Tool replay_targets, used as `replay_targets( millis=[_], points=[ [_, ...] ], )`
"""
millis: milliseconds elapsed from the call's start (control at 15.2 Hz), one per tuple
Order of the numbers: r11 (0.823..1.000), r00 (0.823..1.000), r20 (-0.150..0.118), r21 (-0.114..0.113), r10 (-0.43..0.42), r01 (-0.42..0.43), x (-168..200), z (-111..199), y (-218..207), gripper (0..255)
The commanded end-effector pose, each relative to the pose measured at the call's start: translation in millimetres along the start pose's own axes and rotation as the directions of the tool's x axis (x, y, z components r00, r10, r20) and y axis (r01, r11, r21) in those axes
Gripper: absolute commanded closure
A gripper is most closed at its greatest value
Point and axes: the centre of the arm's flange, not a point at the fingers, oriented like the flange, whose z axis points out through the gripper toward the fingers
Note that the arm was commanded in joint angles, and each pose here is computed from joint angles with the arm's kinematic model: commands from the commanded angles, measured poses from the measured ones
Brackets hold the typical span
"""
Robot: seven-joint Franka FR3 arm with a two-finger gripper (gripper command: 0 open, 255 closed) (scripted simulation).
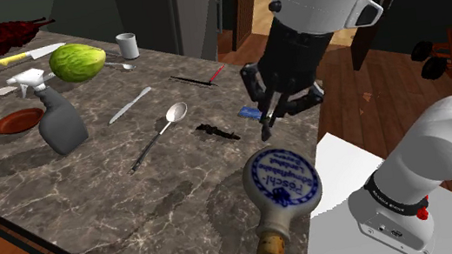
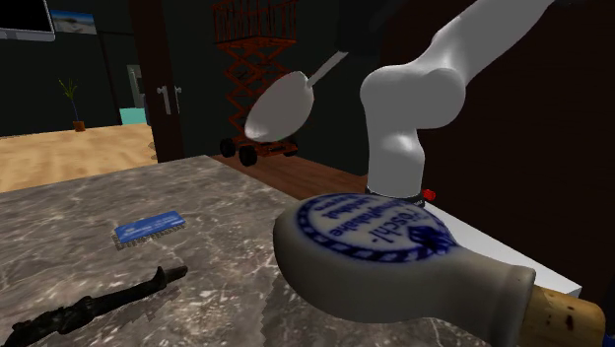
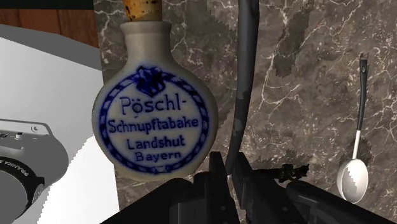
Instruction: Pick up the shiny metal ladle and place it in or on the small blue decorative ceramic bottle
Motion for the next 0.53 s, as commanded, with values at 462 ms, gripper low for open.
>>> replay_targets(
  millis=[462],
  points=[
    [1.0,1.0,0.001,0.0,0.0,0.0,-13,23,32,255]
  ],
)
